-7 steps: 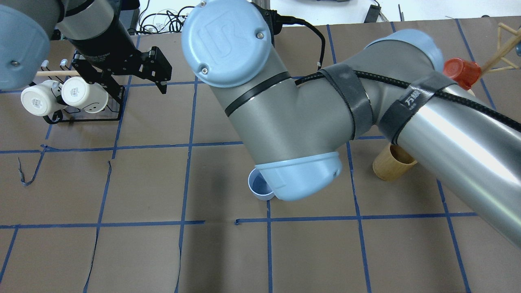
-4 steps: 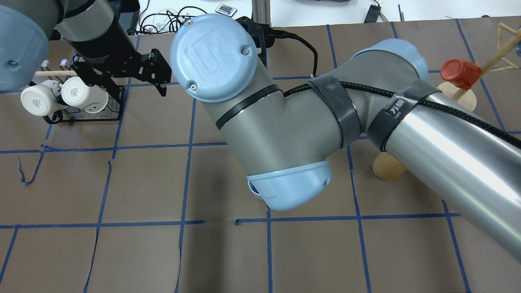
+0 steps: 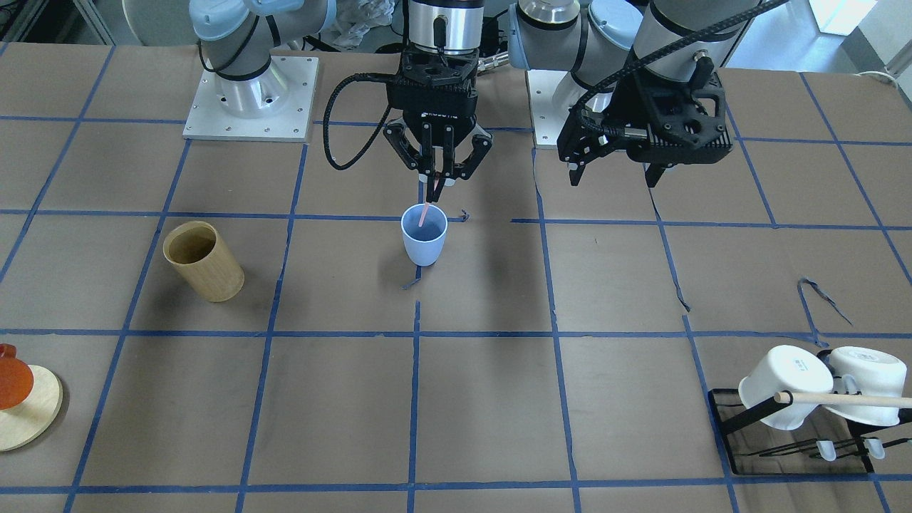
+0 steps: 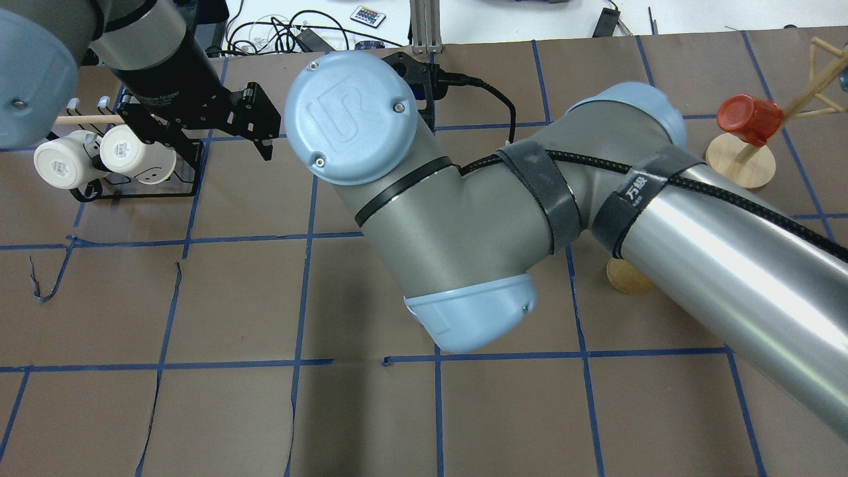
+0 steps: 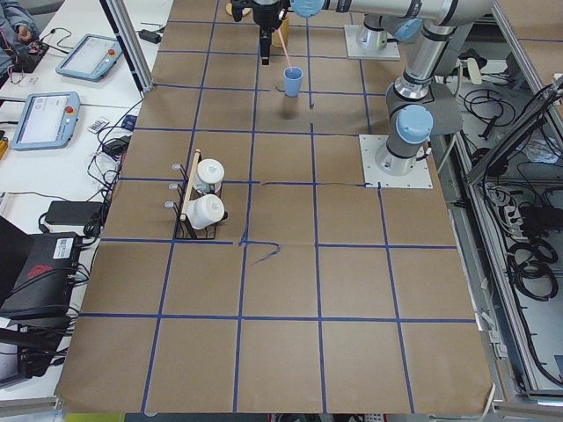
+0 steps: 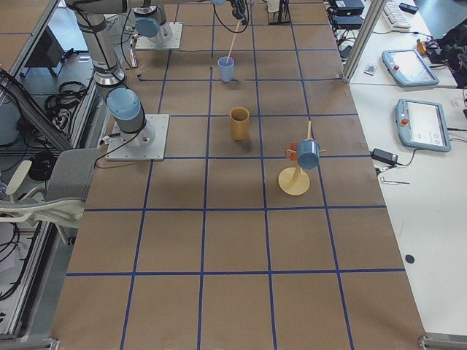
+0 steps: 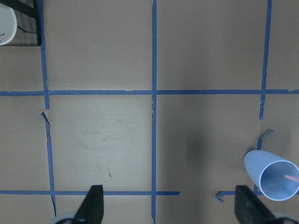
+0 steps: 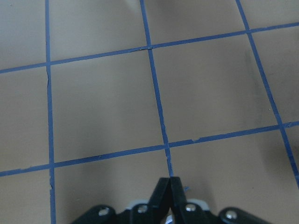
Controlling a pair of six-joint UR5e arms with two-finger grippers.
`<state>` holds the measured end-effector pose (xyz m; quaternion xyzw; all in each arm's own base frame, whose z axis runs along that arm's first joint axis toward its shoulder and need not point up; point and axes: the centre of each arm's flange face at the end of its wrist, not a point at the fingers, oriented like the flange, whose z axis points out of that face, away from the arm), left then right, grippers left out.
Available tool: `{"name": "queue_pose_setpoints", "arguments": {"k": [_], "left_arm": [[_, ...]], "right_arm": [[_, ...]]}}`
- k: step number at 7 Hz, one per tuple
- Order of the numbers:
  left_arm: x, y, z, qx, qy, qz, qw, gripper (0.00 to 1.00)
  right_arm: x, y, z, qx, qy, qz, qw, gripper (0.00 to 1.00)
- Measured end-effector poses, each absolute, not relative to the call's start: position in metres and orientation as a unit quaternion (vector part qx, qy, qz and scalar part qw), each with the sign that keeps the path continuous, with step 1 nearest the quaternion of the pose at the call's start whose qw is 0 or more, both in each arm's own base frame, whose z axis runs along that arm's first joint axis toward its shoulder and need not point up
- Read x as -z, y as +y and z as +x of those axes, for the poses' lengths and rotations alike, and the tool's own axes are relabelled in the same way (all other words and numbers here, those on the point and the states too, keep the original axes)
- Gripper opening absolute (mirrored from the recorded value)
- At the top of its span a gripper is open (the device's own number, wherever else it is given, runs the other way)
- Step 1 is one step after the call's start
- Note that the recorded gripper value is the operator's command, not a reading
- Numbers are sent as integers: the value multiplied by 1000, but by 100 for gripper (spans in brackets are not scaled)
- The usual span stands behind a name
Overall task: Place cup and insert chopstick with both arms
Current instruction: 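Lower the pink stick into the blue cup and open the right gripper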
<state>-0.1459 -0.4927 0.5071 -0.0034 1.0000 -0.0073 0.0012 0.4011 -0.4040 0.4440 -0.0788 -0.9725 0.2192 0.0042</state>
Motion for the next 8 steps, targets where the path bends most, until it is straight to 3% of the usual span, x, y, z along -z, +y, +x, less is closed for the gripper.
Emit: {"name": "queue_pose_setpoints", "arguments": {"k": [1, 2, 8], "left_arm": [[-507, -493, -146, 7, 1000, -3, 1, 100], [-507, -493, -146, 7, 1000, -3, 1, 100], [-507, -493, -146, 8, 1000, -3, -1, 100]], "right_arm": [[-440, -403, 401, -215, -973, -79, 6, 93], [-436, -401, 401, -212, -974, -79, 8, 100], [-463, -427, 370, -196, -976, -94, 20, 100]]}}
